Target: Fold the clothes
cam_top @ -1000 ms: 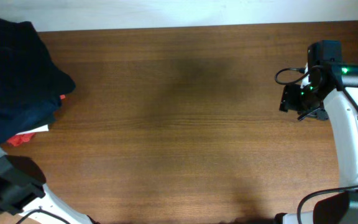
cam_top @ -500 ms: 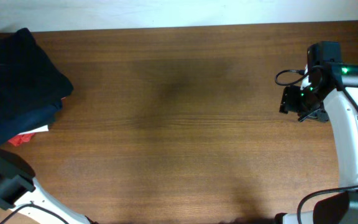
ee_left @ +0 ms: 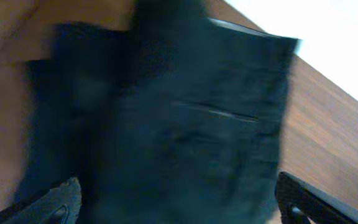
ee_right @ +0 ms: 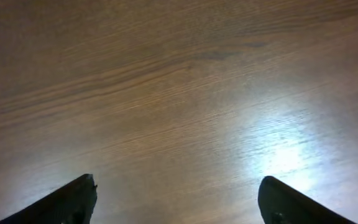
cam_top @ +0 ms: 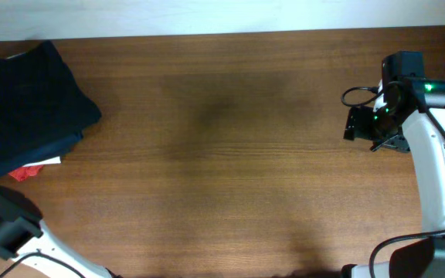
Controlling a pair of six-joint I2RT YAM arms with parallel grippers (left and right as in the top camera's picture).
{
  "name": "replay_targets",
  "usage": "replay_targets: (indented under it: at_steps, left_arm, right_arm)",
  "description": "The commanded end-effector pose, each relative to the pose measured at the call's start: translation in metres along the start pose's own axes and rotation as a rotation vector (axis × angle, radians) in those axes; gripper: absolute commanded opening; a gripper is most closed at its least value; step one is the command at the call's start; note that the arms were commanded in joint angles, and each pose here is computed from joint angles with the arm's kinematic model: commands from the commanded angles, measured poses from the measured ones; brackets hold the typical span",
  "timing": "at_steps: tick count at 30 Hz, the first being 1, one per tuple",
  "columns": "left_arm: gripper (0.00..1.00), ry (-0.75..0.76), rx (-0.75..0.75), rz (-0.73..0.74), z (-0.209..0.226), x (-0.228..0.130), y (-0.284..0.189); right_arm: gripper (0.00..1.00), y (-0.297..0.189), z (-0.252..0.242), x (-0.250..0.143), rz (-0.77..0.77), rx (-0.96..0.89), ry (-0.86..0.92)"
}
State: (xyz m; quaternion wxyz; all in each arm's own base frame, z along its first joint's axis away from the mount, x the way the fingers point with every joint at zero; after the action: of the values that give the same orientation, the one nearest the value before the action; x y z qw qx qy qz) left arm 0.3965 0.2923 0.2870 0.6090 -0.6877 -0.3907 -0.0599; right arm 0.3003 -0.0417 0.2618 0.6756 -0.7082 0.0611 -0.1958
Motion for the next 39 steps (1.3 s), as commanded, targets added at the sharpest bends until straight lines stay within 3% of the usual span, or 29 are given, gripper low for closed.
replay_targets:
  at_steps: [1, 5, 9, 12, 18, 22, 25, 31, 35, 39]
  left_arm:
    - [0.99, 0.15, -0.116, 0.064, -0.091, -0.006, 0.026]
    - [0.99, 0.338, -0.137, 0.248, -0.198, -0.052, 0.042]
    - [0.99, 0.451, -0.176, 0.496, -0.26, -0.114, 0.032]
    - [0.99, 0.498, -0.114, 0.656, -0.276, -0.148, 0.019]
    - [0.99, 0.5, -0.063, 0.802, -0.285, -0.192, 0.016]
    - [0.99, 0.512, 0.015, 0.916, -0.255, -0.232, -0.007]
    - [0.99, 0.534, -0.039, 0.718, -0.246, -0.241, -0.035]
    - [0.99, 0.53, -0.184, 0.054, -0.215, -0.268, -0.116]
    - [0.99, 0.501, -0.217, -0.192, -0.19, -0.296, -0.148]
    - [0.99, 0.497, -0.247, -0.29, -0.18, -0.308, -0.17]
  right_arm:
    - [0.88, 0.008, 0.009, 0.005, 0.035, 0.089, 0.007]
    - [0.96, 0.018, 0.024, 0.006, 0.097, 0.227, -0.077]
    - [0.99, 0.02, 0.021, -0.006, 0.183, 0.211, -0.088]
    - [0.99, 0.018, 0.018, -0.019, 0.261, 0.195, -0.088]
    - [0.99, 0.004, 0.009, -0.049, 0.422, 0.156, -0.106]
    - [0.99, -0.017, 0.004, -0.065, 0.253, 0.189, -0.11]
    - [0.99, -0.031, -0.002, -0.086, -0.019, 0.238, -0.112]
    - [0.99, -0.031, -0.016, -0.144, -0.41, 0.314, -0.097]
    - [0.99, -0.037, -0.021, -0.163, -0.5, 0.331, -0.102]
    - [0.99, -0.036, -0.021, -0.164, -0.498, 0.33, -0.102]
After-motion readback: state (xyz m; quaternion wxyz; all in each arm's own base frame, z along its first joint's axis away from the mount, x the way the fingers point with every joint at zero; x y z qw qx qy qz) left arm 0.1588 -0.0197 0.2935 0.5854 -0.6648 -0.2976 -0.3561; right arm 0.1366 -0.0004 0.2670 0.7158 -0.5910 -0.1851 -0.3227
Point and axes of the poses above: each gripper's point midway between its finger pads, its own y axis out along the fingers, its own z axis along the line the jaws close on, x = y × z, the point moved 8 cm from there along -y, back along the fingers, and after that the axes turned 3 degrees about y, right-handed, at the moved point
